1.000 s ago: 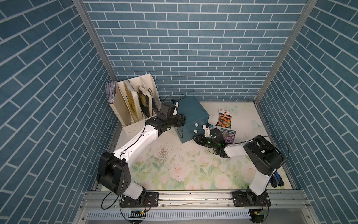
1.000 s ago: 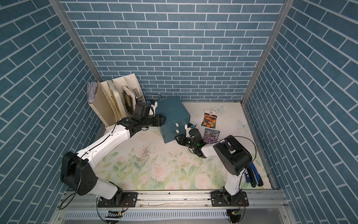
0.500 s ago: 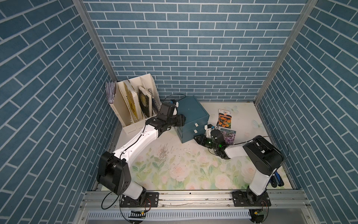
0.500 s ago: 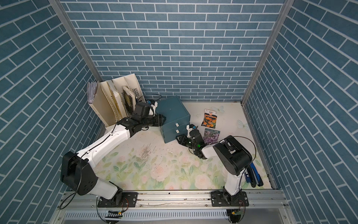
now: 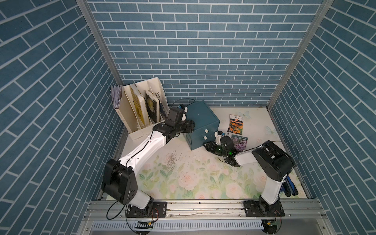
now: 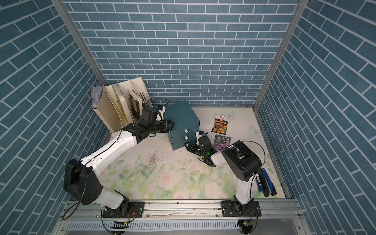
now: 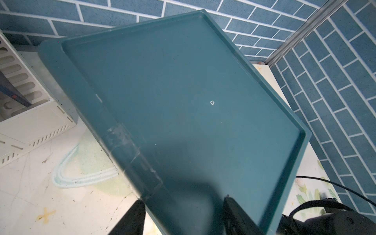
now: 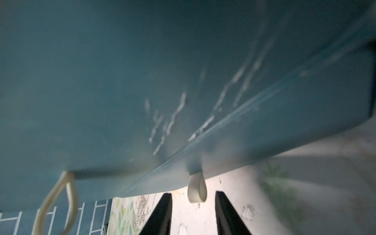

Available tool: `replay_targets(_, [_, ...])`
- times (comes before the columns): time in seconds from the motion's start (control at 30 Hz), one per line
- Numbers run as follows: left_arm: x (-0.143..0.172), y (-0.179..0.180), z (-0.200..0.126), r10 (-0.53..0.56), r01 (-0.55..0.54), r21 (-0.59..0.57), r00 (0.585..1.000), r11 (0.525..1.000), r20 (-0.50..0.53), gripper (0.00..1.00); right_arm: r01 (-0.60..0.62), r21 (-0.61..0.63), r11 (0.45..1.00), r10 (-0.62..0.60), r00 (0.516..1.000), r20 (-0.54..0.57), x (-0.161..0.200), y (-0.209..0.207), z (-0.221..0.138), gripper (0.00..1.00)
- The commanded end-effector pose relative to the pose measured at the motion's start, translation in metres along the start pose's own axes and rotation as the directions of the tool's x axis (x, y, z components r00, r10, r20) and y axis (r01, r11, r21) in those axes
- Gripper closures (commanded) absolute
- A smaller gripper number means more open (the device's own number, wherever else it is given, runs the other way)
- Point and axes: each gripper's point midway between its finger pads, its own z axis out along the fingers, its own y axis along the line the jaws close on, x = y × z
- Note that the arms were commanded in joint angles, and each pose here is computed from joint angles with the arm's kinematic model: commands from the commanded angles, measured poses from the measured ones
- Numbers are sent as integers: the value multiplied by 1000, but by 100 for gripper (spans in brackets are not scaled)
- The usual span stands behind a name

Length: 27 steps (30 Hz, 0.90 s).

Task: Take the seed bags out of the drawer
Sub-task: Open the drawer in the storage box.

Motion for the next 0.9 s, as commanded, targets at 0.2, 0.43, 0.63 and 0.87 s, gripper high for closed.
replay_targets(0.2, [60,18,18,19,-29,-46,978,999,-209,36,-4,-23,1000,5,999,47,-18,10,10,72])
replay_targets(0.43, [61,19,17,21,-31,-47,977,998,-212,36,-15,-24,1000,16,998,54,-19,9,11,100])
replay_targets(0.63, [60,19,16,21,-33,-53,978,998,-208,36,-15,-24,1000,16,999,35,-12,7,5,100])
replay_targets(0.87, [54,20,10,17,-30,-67,983,997,-183,34,1,-35,999,-1,1000,-5,7,13,-7,100])
